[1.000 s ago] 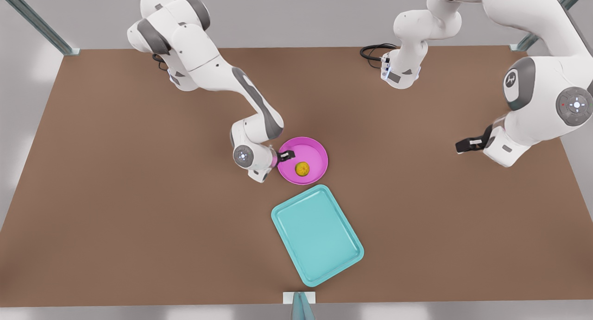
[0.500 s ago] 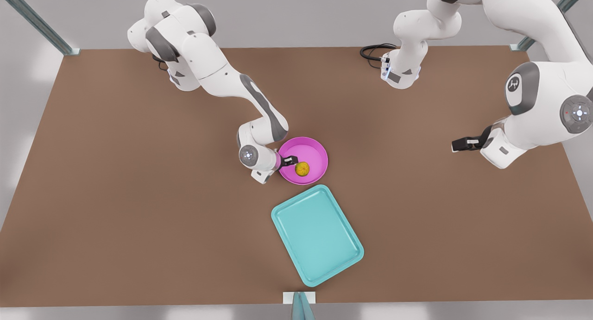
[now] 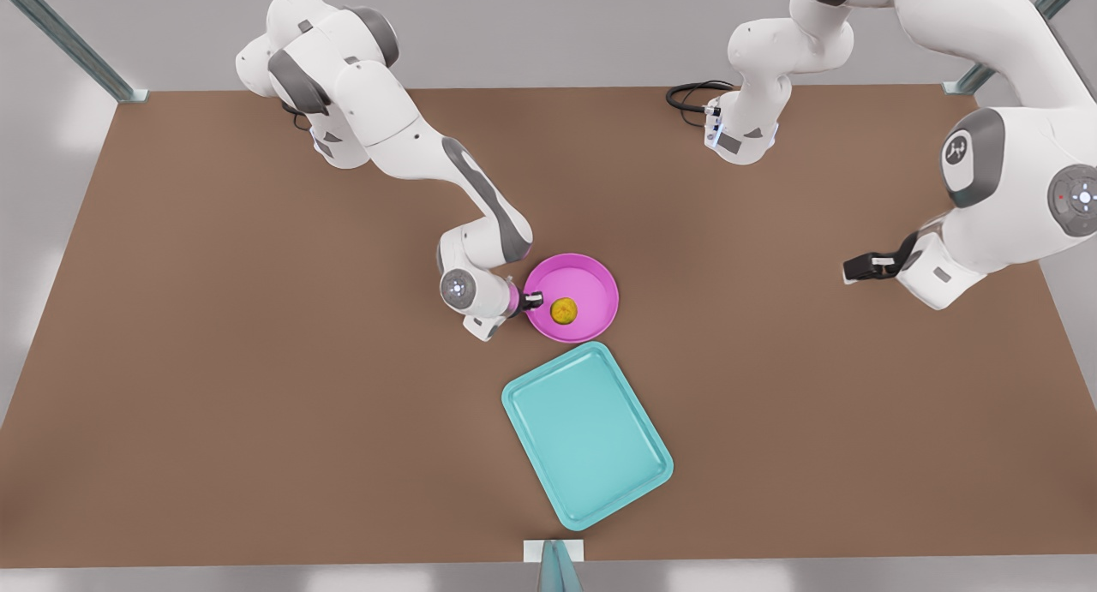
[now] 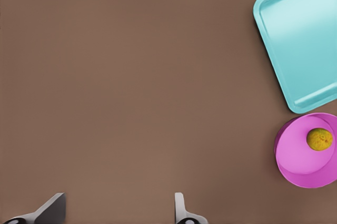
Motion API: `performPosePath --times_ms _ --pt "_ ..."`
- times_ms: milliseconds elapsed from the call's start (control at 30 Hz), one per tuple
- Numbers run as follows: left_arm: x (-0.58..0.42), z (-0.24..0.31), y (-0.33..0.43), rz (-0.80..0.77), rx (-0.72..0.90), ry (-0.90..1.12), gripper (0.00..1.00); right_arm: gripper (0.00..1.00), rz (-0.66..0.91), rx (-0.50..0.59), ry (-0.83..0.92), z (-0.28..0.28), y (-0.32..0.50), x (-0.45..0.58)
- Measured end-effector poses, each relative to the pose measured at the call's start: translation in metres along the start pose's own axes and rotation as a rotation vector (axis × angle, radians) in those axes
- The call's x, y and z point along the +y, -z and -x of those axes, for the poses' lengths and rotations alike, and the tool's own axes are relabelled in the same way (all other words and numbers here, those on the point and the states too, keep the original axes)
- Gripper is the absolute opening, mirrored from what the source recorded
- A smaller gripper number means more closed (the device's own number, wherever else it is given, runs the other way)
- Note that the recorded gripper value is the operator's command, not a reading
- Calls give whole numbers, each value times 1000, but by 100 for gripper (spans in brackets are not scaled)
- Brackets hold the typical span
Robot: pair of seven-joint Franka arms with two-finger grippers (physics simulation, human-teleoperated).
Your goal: Place the orange on the plate with the left arm and the plate on the tray with the right arm
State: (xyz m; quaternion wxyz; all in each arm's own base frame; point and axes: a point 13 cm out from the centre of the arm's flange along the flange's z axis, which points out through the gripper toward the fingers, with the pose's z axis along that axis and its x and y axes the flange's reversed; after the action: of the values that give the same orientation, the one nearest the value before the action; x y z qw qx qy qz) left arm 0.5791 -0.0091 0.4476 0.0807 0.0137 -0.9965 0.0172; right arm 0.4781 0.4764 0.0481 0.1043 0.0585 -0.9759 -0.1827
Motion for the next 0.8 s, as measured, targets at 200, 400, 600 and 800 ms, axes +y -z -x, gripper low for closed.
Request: performPosePath --times_ms 200,400,600,800 --pt "0 0 2 0 -7 -8 100 21 29 -10 25 -1 27 26" --pt "-1 -2 4 -1 -7 -14 100 21 135 -93 -28 51 117 30" --pt "-2 -3 4 -3 -4 -16 100 21 253 -178 -104 157 162 0" --pt "-2 -3 4 -3 -3 -18 100 21 287 -169 -111 191 136 -10"
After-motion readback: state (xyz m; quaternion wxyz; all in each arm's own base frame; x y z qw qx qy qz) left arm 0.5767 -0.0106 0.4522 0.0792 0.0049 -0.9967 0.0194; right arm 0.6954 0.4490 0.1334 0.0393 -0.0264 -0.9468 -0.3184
